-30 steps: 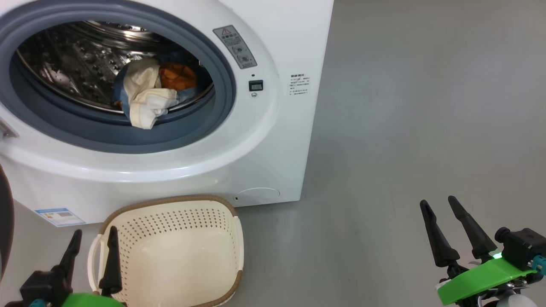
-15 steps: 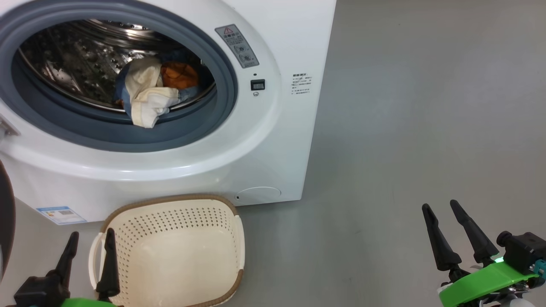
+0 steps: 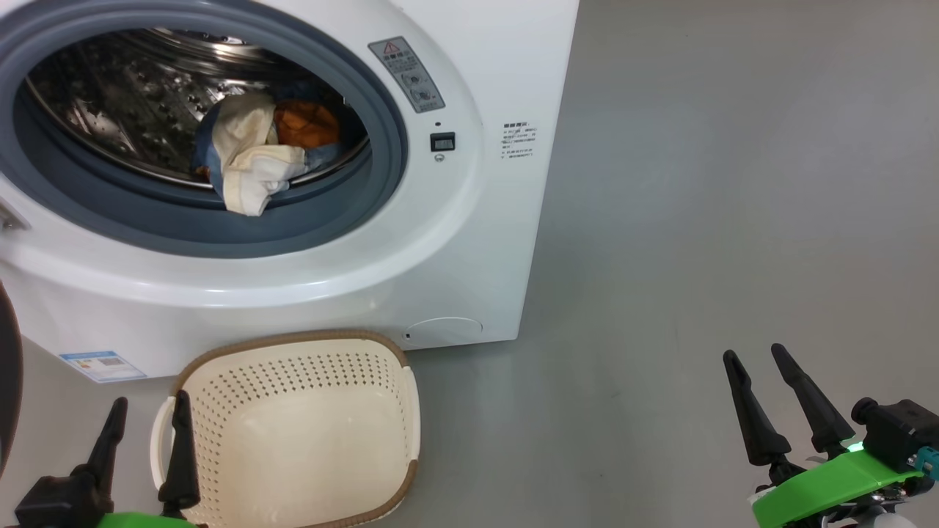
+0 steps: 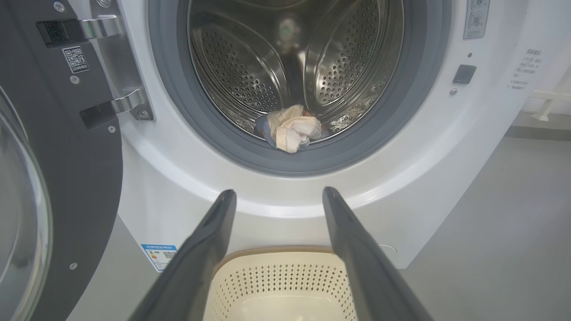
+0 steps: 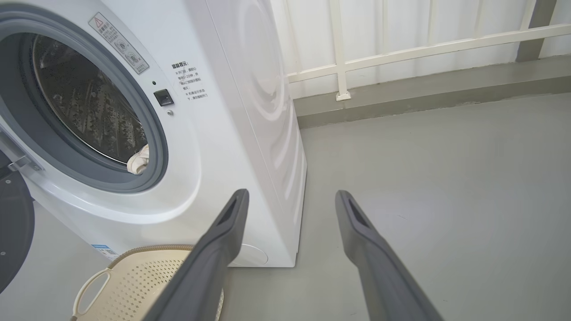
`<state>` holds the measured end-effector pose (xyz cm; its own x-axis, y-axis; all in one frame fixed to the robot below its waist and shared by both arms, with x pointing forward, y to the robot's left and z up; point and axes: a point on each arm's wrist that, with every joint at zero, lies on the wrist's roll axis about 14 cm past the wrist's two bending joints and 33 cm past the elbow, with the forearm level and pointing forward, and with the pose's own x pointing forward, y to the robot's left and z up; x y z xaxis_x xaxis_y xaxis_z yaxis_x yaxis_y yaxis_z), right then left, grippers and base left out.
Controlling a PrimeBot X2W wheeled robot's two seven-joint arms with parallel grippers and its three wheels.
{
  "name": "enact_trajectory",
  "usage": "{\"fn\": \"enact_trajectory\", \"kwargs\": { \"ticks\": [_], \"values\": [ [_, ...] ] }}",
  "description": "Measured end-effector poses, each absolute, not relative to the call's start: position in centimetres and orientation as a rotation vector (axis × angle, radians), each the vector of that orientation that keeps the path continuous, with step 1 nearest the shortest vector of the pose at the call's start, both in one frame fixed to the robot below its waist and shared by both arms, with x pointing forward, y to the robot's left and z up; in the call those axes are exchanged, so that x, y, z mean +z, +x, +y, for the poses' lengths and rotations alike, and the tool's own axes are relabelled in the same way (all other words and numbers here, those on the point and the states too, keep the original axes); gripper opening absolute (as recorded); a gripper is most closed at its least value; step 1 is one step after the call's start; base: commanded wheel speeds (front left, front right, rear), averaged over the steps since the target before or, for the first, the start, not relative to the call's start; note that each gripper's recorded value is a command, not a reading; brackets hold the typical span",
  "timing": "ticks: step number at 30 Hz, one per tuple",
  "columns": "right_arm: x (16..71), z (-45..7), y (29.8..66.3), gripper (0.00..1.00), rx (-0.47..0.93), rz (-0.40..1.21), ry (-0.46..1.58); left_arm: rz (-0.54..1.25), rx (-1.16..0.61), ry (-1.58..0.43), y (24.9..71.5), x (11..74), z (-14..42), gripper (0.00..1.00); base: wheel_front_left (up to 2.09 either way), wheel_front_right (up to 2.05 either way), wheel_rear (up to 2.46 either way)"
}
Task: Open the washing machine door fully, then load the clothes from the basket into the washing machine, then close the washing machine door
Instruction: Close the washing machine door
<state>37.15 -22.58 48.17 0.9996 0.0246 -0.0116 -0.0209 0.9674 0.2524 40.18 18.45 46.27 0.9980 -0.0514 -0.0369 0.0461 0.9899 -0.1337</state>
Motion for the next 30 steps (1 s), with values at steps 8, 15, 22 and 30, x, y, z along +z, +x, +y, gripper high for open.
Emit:
{"fn": "enact_trajectory", "kwargs": {
  "ticks": [8, 15, 22, 30],
  "values": [
    [48.0, -22.5, 37.3, 1.00, 0.024, 0.019, 0.256, 0.046, -0.040, -0.137, 40.2, 46.0, 18.6, 1.00, -0.72, 0.72, 0.00],
    [48.1, -22.5, 37.3, 1.00, 0.026, 0.017, 0.256, 0.039, -0.042, -0.139, 40.2, 46.3, 18.5, 1.00, -1.47, 1.47, 0.00],
    [48.2, -22.4, 37.4, 1.00, 0.030, 0.014, 0.256, 0.029, -0.045, -0.139, 40.1, 46.6, 18.4, 1.00, -0.71, 0.71, 0.00],
    [48.4, -21.9, 37.6, 1.00, 0.046, 0.008, 0.256, 0.016, -0.033, -0.139, 39.8, 47.1, 18.8, 1.00, -0.02, 0.02, 0.00]
  ]
}}
